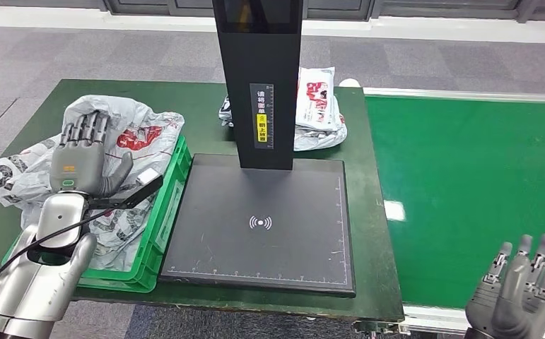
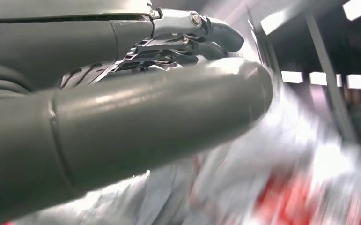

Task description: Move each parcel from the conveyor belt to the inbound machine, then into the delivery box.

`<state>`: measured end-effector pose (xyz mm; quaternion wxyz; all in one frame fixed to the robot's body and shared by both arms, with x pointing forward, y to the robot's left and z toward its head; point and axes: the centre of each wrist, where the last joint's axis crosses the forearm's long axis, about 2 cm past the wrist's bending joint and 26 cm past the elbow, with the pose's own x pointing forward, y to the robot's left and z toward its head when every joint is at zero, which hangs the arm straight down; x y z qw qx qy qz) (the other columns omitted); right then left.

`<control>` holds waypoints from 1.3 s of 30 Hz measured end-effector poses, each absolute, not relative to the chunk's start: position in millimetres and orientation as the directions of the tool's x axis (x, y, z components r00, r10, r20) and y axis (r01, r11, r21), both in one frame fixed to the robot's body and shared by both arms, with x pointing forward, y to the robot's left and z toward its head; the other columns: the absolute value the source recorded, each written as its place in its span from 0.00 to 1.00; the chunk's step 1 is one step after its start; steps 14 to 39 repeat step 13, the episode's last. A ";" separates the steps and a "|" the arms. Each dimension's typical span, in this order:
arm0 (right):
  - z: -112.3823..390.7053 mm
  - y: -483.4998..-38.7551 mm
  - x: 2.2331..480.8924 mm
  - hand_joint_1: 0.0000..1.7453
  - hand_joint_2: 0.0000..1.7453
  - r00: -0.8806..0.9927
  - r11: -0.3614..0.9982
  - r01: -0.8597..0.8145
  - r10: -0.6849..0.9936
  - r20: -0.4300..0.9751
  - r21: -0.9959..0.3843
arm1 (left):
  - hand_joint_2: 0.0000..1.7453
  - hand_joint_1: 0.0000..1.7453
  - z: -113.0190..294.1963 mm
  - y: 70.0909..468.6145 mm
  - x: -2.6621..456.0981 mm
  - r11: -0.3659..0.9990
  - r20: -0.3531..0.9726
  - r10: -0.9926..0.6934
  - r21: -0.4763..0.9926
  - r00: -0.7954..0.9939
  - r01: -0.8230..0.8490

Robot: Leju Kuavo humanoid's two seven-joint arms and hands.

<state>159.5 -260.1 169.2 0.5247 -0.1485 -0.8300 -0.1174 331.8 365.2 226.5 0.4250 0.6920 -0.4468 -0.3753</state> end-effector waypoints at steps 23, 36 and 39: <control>167.4 -257.8 156.0 0.00 1.00 -0.382 0.919 0.393 0.120 0.916 0.043 | 1.00 0.00 270.3 362.0 312.0 -0.054 0.168 -0.967 0.598 0.191 -0.800; 167.4 -257.8 156.0 0.00 1.00 -0.382 0.919 0.393 0.120 0.916 0.043 | 1.00 0.00 270.3 362.0 312.0 -0.054 0.168 -0.967 0.598 0.191 -0.800; 167.4 -257.8 156.0 0.00 1.00 -0.382 0.919 0.393 0.120 0.916 0.043 | 1.00 0.00 270.3 362.0 312.0 -0.054 0.168 -0.967 0.598 0.191 -0.800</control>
